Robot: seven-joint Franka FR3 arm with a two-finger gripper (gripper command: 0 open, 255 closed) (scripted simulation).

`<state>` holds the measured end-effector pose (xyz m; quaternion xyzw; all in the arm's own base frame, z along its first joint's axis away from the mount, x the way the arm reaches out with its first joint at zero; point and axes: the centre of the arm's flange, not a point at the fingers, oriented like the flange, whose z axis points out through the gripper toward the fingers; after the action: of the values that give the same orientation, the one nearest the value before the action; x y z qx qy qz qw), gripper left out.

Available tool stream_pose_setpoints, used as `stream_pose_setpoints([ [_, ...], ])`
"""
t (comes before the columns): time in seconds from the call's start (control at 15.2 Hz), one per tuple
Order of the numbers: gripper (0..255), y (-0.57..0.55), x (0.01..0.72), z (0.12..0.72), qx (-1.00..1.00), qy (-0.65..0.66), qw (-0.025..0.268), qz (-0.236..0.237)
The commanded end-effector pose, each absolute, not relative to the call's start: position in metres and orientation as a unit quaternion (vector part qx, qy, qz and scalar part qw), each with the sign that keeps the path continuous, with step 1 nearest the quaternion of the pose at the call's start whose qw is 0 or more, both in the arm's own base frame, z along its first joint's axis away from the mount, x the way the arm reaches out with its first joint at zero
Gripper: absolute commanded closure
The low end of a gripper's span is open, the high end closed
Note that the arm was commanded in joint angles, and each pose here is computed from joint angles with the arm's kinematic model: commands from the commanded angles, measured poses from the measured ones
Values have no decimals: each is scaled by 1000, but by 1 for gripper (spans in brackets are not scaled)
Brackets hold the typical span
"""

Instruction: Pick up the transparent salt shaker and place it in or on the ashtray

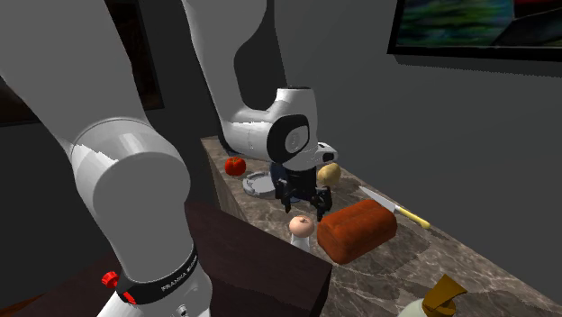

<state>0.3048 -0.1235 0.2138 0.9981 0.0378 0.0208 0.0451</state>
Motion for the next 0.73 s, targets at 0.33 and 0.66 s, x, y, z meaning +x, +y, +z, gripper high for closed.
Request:
stream_pose_setpoints([
  [0.33,0,-126,306,188,998,38,45,21],
  [0.66,0,-126,306,188,998,38,45,21],
])
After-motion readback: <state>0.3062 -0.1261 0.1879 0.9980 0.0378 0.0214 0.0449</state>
